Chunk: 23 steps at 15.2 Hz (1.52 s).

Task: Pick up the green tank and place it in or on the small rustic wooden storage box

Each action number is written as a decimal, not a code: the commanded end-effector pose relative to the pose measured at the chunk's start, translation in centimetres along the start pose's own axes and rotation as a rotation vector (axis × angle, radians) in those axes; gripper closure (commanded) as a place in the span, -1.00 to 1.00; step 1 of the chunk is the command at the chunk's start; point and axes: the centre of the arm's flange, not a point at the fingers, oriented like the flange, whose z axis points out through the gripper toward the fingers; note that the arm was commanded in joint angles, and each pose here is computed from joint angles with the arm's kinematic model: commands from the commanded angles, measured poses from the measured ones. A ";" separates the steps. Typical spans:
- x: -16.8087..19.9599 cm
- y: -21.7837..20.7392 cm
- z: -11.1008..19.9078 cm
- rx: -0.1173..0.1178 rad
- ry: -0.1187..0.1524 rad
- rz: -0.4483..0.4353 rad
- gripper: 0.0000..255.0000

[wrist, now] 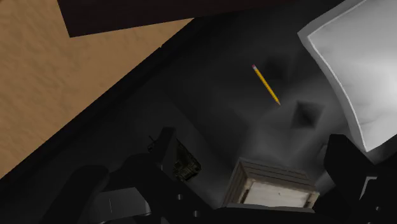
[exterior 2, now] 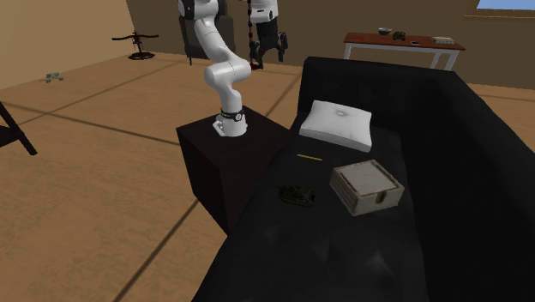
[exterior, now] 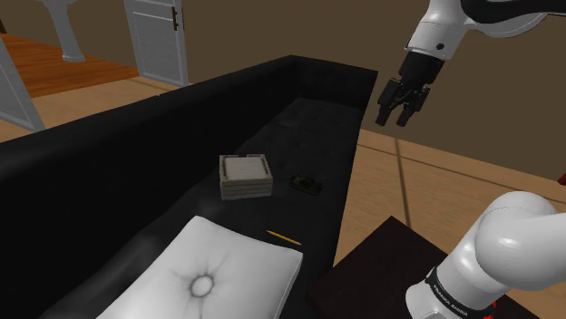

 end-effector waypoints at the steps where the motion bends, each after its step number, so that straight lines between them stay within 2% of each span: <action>1: 0.0 0.0 0.0 0.000 0.000 0.000 -1.00; 23: 16.1 10.1 21.8 0.018 0.018 -0.320 -1.00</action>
